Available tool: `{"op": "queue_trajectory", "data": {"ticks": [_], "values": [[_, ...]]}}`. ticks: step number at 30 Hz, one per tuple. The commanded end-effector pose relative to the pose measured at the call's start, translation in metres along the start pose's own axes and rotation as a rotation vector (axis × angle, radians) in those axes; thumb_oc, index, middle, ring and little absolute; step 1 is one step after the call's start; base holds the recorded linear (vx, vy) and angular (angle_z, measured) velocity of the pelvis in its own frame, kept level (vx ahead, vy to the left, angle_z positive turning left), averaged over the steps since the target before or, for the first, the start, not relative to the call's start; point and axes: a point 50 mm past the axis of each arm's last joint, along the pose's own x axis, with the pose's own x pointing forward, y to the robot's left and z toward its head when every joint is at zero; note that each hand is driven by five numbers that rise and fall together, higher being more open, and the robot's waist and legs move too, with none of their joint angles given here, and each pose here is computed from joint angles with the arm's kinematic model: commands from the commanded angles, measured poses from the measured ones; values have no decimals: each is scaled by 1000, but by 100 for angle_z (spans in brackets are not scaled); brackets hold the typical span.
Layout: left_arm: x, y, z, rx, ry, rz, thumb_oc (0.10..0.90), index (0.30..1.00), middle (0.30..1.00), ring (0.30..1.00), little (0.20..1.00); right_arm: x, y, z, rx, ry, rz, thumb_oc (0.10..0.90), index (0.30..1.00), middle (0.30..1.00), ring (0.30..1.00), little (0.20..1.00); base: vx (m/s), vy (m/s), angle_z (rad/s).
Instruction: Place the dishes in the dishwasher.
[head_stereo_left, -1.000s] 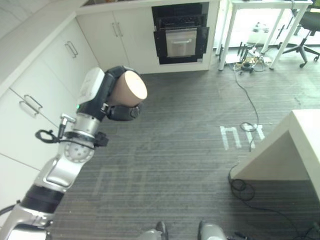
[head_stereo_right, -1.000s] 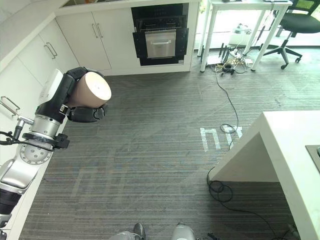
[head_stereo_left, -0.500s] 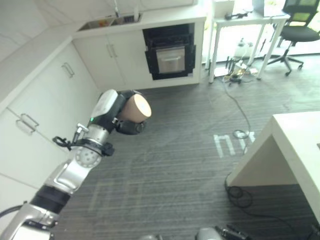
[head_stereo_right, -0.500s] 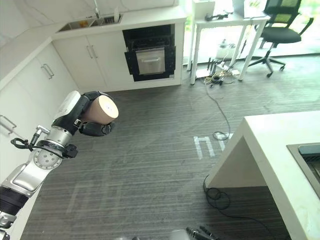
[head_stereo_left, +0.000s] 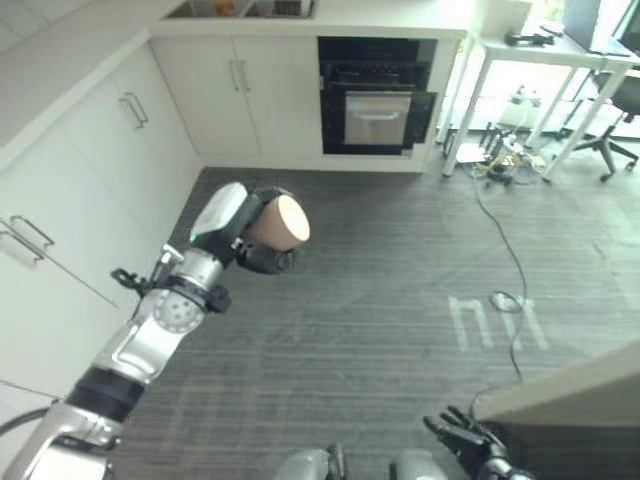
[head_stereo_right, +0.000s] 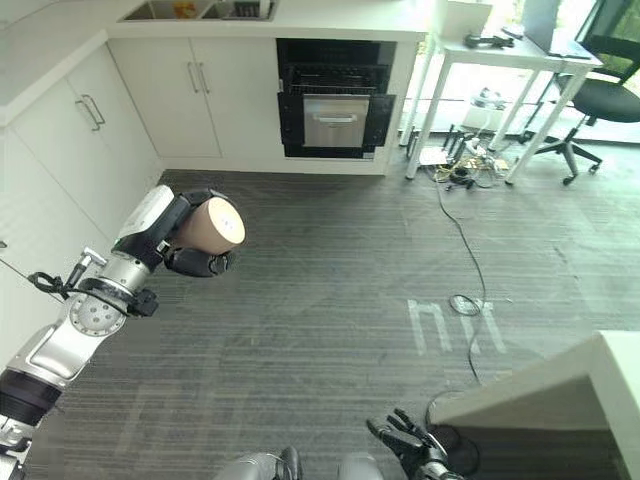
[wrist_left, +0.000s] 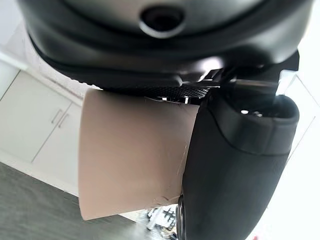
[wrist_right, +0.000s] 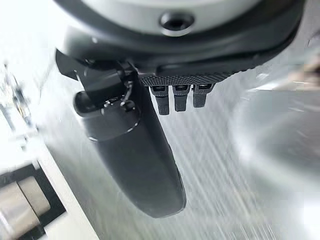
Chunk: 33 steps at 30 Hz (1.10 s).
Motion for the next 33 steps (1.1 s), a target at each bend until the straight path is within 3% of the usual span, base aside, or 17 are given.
{"op": "queue_trajectory", "data": {"ticks": [1, 8, 18, 29, 33], "values": [[19, 59, 46, 53, -222, 231, 400, 300, 300, 300, 300, 2, -2, 34, -78, -127, 24, 800, 900, 900, 900, 900, 640, -330, 28], [19, 63, 44, 103, -253, 216, 400, 300, 300, 300, 300, 1, -1, 39, 12, -167, 41, 800, 900, 900, 900, 900, 472, -352, 69], [-1, 72, 42, 84, -220, 298, 400, 300, 300, 300, 300, -3, -20, 54, -115, -166, -40, 800, 900, 900, 900, 900, 386, -337, -35], [-23, 59, 21, 104, -159, 278, 400, 300, 300, 300, 300, -3, -23, 46, -133, -121, -39, 800, 900, 900, 900, 900, 276, 82, -105], [-26, 66, 19, 104, -160, 275, 400, 300, 300, 300, 300, -3, -19, 32, -145, -86, -44, 800, 900, 900, 900, 900, 75, 34, 13]]}}
